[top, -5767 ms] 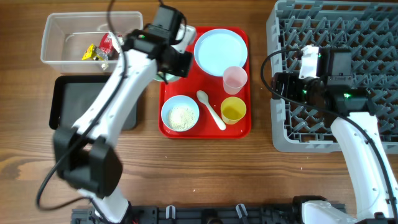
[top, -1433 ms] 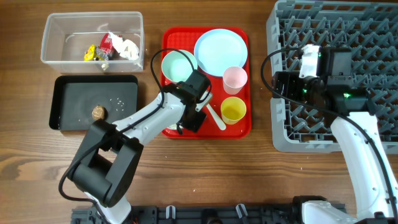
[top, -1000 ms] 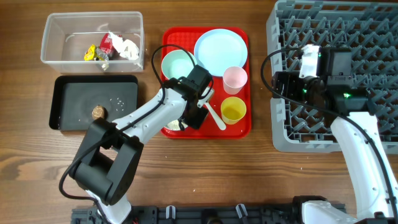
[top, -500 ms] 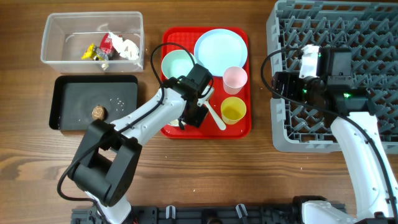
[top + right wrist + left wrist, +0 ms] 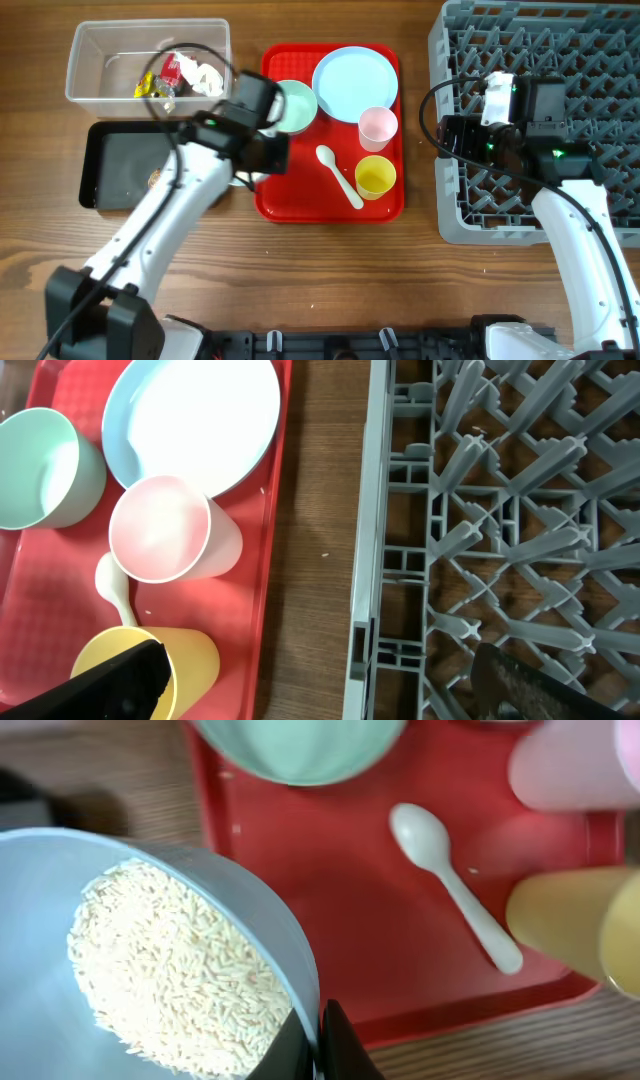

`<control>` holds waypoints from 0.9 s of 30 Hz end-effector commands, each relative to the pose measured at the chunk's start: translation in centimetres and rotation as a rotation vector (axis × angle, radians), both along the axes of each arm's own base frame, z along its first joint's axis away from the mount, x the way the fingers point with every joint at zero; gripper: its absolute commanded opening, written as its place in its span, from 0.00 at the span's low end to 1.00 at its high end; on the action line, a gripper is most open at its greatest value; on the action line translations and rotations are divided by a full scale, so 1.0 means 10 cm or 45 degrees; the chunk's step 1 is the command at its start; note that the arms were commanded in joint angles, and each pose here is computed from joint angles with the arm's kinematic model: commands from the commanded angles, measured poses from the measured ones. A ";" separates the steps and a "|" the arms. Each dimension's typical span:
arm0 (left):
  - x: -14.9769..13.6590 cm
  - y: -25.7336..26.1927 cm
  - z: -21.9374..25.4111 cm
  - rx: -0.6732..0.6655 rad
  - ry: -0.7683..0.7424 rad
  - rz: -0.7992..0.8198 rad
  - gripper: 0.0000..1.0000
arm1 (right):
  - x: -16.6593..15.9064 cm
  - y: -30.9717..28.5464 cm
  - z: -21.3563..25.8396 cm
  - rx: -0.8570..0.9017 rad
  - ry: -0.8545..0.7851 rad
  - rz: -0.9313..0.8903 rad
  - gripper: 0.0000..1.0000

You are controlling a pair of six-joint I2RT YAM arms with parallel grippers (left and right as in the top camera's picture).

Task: Sort waste into correct bins and load items into the dishwasher rack
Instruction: 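Tilt the light-blue bowl over the black tray to pour out the rice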

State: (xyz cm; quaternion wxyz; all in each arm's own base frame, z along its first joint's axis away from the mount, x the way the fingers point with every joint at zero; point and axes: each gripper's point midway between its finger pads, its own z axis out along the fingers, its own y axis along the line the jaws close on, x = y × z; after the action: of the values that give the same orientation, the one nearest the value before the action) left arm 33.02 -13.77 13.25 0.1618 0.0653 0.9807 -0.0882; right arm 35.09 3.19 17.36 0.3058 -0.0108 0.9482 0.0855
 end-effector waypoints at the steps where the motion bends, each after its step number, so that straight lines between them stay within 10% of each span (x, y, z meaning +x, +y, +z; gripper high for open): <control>1: 0.14 0.30 0.14 -0.190 0.023 0.163 0.04 | 0.04 0.00 0.02 0.003 -0.002 -0.014 1.00; 27: 0.38 1.00 0.24 -1.116 0.119 0.264 0.04 | 0.00 -0.01 -0.02 -0.003 0.026 -0.015 1.00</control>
State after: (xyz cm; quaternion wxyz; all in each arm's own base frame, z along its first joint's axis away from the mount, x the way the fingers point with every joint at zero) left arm 36.22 -3.89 15.46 0.1347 -0.1146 0.8755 -0.4497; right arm 34.77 3.19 17.13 0.2983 -0.0104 0.9506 0.0854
